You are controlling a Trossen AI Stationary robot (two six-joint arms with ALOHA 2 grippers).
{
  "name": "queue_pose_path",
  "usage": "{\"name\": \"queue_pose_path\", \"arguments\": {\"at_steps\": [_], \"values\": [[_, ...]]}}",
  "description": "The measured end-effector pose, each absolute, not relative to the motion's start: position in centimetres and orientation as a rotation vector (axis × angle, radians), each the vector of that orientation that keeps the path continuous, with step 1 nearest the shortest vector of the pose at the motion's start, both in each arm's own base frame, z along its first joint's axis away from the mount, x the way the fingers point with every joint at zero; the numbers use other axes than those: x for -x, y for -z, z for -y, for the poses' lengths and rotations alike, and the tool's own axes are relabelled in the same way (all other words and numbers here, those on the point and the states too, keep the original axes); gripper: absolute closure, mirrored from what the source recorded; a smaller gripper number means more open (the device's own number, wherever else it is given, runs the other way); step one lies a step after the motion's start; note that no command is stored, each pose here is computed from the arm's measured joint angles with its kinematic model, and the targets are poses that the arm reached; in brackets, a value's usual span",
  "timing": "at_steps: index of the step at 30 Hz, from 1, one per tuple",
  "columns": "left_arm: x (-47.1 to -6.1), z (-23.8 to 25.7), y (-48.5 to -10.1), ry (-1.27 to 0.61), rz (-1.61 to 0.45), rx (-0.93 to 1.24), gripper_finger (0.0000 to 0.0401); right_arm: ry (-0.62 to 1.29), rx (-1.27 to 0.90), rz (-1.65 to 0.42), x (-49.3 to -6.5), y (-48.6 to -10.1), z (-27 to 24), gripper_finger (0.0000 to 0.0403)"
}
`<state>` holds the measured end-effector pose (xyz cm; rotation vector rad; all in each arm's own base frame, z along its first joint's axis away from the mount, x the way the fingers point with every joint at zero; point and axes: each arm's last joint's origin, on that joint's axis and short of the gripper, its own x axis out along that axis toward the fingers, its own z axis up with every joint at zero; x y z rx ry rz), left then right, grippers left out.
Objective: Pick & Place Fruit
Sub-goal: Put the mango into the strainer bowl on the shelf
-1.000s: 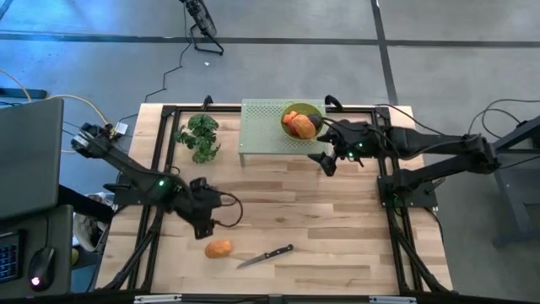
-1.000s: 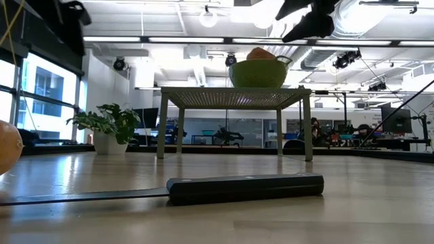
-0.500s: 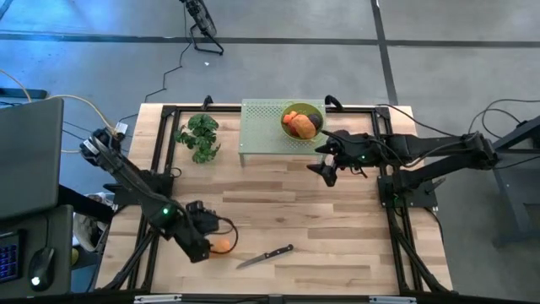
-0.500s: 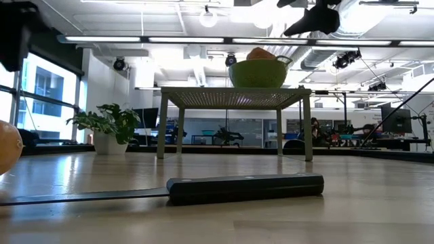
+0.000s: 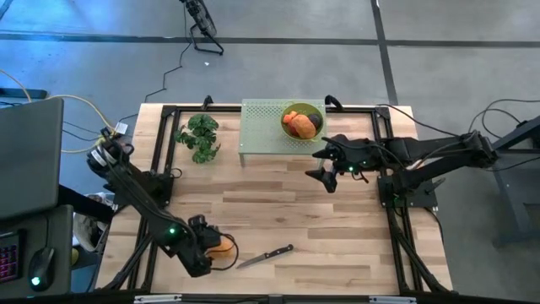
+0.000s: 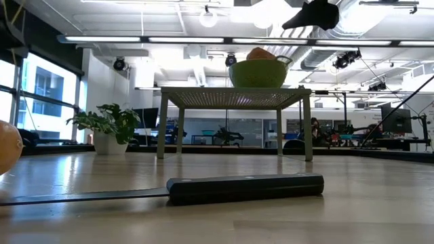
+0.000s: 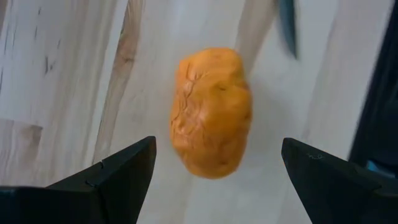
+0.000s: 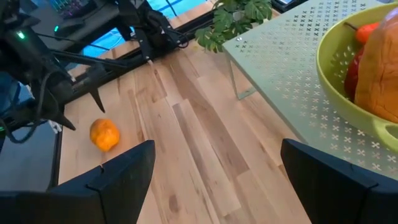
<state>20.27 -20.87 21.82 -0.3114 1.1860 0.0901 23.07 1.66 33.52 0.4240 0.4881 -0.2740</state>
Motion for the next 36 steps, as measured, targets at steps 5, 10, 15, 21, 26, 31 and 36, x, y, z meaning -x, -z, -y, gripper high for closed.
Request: {"name": "queue_pose_path", "arguments": {"at_steps": [5,10,15,21,26,31,36], "values": [[-20.6,21.2,-20.6,-0.105,-1.231,0.297,0.0062,0.276,-0.422,-0.498,-23.3,-33.3,-1.7,0.0063],[-20.8,21.5,-19.8,-0.12,-1.257,0.304,0.0062,0.274,-0.418,-0.509,-23.5,-33.1,-1.7,0.0063],[-21.2,21.9,-18.6,-0.138,-1.276,0.285,0.0062,0.274,-0.418,-0.505,-23.4,-33.2,-1.7,0.0063],[-21.5,22.3,-17.1,-0.162,-1.303,0.253,0.0062,0.274,-0.418,-0.507,-23.5,-33.2,-1.7,0.0063],[-21.7,22.4,-16.2,-0.176,-1.319,0.232,0.0062,0.274,-0.418,-0.507,-23.5,-33.1,-1.7,0.0063],[-21.7,22.4,-16.1,-0.175,-1.314,0.23,0.0062,0.274,-0.418,-0.507,-23.5,-33.1,-1.7,0.0063],[-21.8,22.6,-16.1,-0.158,-1.307,0.232,0.0094,0.272,-0.418,-0.507,-23.5,-33.1,-1.7,0.0063]]}}
